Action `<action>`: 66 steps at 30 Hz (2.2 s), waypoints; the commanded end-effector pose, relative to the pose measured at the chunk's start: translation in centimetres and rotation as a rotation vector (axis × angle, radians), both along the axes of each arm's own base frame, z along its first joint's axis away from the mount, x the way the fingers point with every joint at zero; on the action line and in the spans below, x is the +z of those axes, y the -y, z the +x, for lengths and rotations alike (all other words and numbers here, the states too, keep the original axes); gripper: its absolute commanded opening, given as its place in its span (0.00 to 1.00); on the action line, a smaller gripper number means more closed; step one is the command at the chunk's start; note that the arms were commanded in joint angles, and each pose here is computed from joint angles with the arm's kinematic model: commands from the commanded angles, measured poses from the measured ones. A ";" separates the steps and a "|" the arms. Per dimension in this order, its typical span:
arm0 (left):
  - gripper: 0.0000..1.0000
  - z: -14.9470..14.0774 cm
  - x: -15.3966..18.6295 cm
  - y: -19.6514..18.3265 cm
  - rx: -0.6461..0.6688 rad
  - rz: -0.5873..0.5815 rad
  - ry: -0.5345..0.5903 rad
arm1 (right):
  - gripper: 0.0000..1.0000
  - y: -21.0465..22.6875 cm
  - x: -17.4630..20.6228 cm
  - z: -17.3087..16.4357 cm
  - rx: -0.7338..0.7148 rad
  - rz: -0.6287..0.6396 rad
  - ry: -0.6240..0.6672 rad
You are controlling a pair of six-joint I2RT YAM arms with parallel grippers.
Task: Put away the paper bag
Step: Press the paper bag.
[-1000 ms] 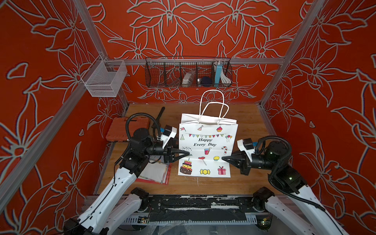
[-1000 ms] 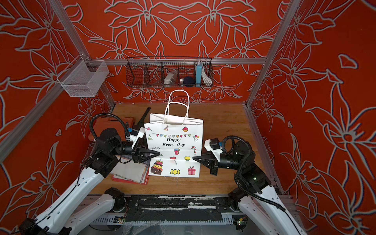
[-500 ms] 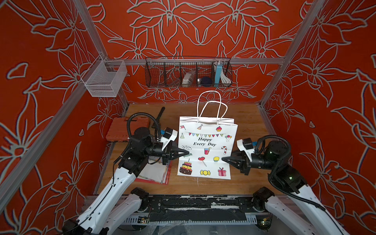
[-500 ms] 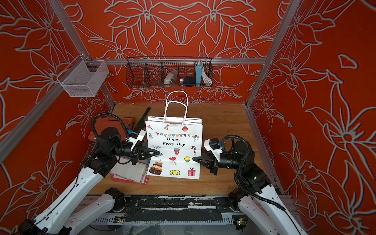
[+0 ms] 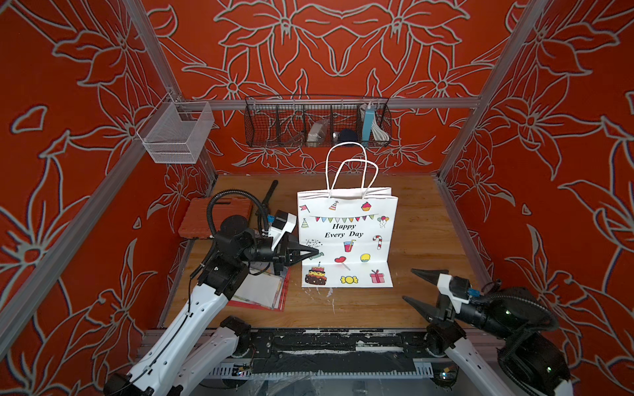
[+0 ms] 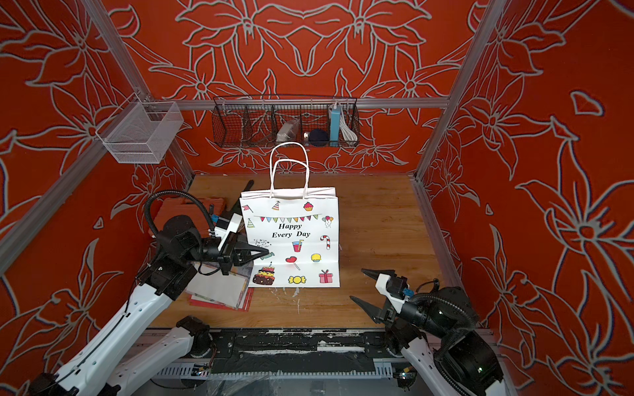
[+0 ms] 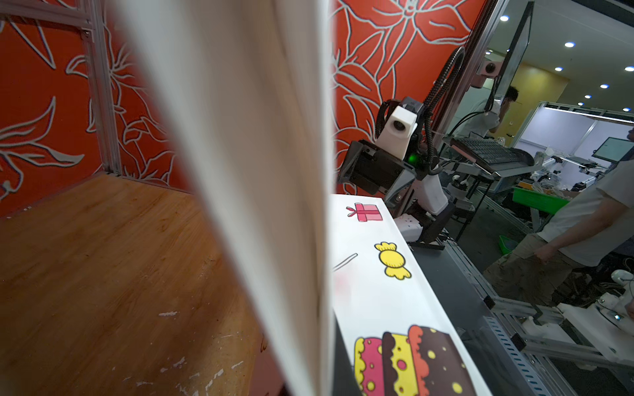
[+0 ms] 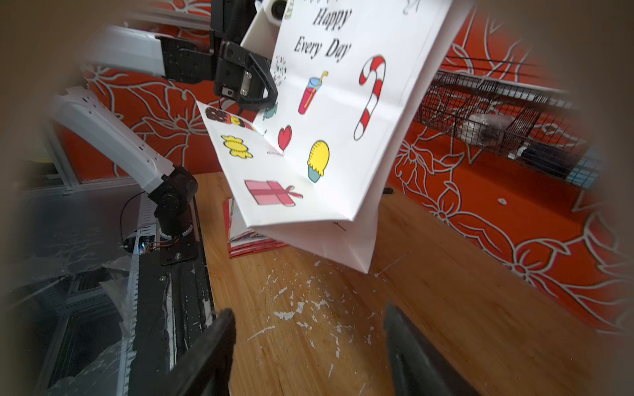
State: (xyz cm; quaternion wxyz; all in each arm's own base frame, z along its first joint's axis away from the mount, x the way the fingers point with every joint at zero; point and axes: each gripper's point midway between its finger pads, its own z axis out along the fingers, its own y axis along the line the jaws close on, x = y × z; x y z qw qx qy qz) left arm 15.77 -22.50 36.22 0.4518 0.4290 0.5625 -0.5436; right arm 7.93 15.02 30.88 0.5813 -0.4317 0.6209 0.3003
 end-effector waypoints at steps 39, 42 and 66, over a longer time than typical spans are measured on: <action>0.75 3.4 -1.0 0.8 0.250 0.027 0.029 | 0.00 -7.1 5.3 4.2 0.311 0.202 0.004; 0.82 7.3 -1.7 -2.2 0.547 0.055 0.030 | 0.00 -6.3 4.8 4.4 0.241 0.180 0.009; 0.91 2.8 -3.1 0.7 0.152 -0.014 -0.112 | 0.00 -7.7 5.8 4.1 0.329 0.244 -0.150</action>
